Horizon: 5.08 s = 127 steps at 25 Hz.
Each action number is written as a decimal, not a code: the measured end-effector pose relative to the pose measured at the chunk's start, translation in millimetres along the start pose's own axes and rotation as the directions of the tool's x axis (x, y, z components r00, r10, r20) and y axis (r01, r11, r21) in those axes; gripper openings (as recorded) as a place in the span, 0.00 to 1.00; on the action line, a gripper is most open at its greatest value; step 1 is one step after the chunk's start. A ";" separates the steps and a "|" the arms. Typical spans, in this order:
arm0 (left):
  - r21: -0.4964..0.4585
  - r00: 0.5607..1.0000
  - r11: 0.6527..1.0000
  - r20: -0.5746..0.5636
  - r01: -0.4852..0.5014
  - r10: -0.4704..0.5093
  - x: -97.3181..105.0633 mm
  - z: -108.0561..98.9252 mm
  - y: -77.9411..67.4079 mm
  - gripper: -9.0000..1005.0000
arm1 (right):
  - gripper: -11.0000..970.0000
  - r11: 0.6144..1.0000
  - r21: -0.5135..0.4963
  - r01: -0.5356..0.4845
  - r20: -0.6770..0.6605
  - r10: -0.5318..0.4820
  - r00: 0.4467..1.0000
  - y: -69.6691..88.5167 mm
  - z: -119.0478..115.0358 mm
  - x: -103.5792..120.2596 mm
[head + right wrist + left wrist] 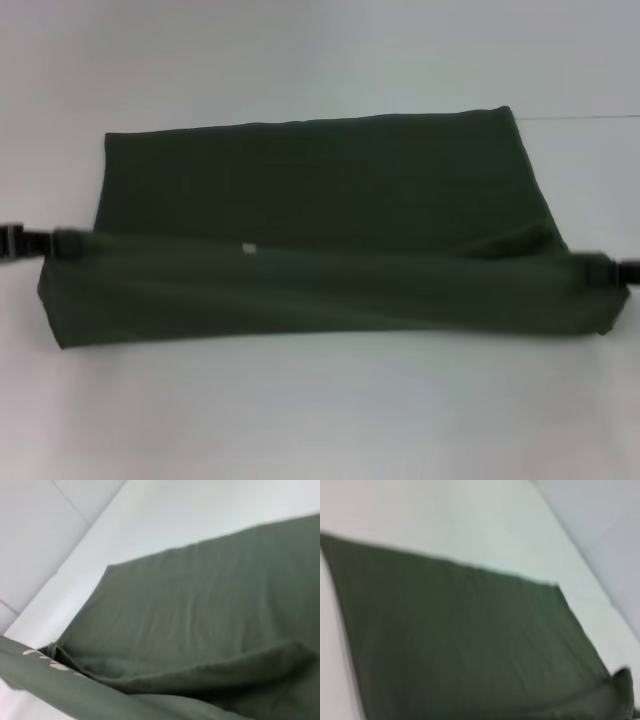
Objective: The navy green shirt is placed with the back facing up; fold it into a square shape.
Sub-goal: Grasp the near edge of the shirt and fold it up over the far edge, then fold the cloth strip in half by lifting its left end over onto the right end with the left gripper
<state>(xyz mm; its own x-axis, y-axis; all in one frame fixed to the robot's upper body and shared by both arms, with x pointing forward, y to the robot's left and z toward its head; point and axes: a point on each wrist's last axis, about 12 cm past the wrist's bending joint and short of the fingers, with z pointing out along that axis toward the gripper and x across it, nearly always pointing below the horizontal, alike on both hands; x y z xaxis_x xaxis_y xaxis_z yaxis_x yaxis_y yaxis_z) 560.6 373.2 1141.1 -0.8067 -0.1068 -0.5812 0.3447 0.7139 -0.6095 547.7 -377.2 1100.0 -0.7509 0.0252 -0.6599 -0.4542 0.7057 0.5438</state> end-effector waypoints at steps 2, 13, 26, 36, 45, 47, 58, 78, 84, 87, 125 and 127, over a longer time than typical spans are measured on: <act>-0.006 0.999 1.000 0.048 -0.008 0.008 -6.1 4.3 -0.2 0.06 | 0.08 1.000 0.008 0.011 0.025 -0.011 1.000 0.7 5.4 -9.8; -0.074 0.972 0.996 0.227 -0.043 0.059 -32.5 45.5 2.7 0.07 | 0.09 0.997 0.070 0.038 0.155 -0.049 0.987 4.3 29.5 -52.6; -0.193 0.912 0.981 0.394 -0.035 0.110 -38.2 78.2 4.7 0.09 | 0.09 0.977 0.193 0.091 0.274 -0.143 0.951 15.6 73.6 -84.3; -0.273 0.866 0.962 0.480 -0.005 0.140 -34.5 105.5 6.8 0.10 | 0.10 0.934 0.336 0.119 0.303 -0.227 0.925 22.8 111.3 -100.6; -0.366 0.829 0.931 0.519 -0.005 0.209 -30.7 135.6 0.3 0.11 | 0.10 0.871 0.472 0.137 0.273 -0.292 0.916 27.2 143.0 -103.1; -0.396 0.827 0.918 0.512 -0.013 0.232 -31.1 140.2 -0.2 0.11 | 0.10 0.855 0.500 0.134 0.268 -0.300 0.915 26.9 147.0 -103.8; -0.454 0.818 0.891 0.502 -0.026 0.280 -25.0 152.1 -2.3 0.13 | 0.11 0.838 0.532 0.120 0.268 -0.301 0.915 24.6 153.3 -96.6; -0.466 0.832 0.884 0.482 -0.022 0.275 -23.7 158.4 -4.2 0.15 | 0.21 0.830 0.549 0.101 0.278 -0.295 0.914 24.0 154.2 -97.2; -0.481 0.835 0.877 0.479 -0.008 0.270 -23.1 155.7 -0.2 0.30 | 0.42 0.825 0.556 0.095 0.278 -0.292 0.915 23.3 154.1 -97.2; -0.480 0.833 0.877 0.493 0.020 0.251 -24.1 148.7 5.8 0.41 | 0.49 0.826 0.555 0.094 0.278 -0.291 0.916 23.0 153.9 -96.5; -0.172 0.979 0.983 0.181 -0.059 0.090 0.4 46.4 14.3 0.96 | 0.96 0.991 0.126 0.055 0.329 -0.094 0.940 -11.2 25.6 -26.8; -0.174 0.987 0.984 0.150 -0.034 0.061 1.3 43.8 14.5 0.96 | 0.96 0.991 0.122 0.055 0.310 -0.090 0.946 -11.7 22.2 -25.5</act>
<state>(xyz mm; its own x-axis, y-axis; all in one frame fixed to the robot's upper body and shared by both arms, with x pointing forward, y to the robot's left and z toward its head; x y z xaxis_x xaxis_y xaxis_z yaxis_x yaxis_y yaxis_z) 585.6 353.1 1107.8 -0.7032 -0.1656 -0.6915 0.2831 0.8269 -0.4859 582.9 -370.4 1099.0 -0.5209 0.1797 -0.8345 -0.4327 0.7871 0.4396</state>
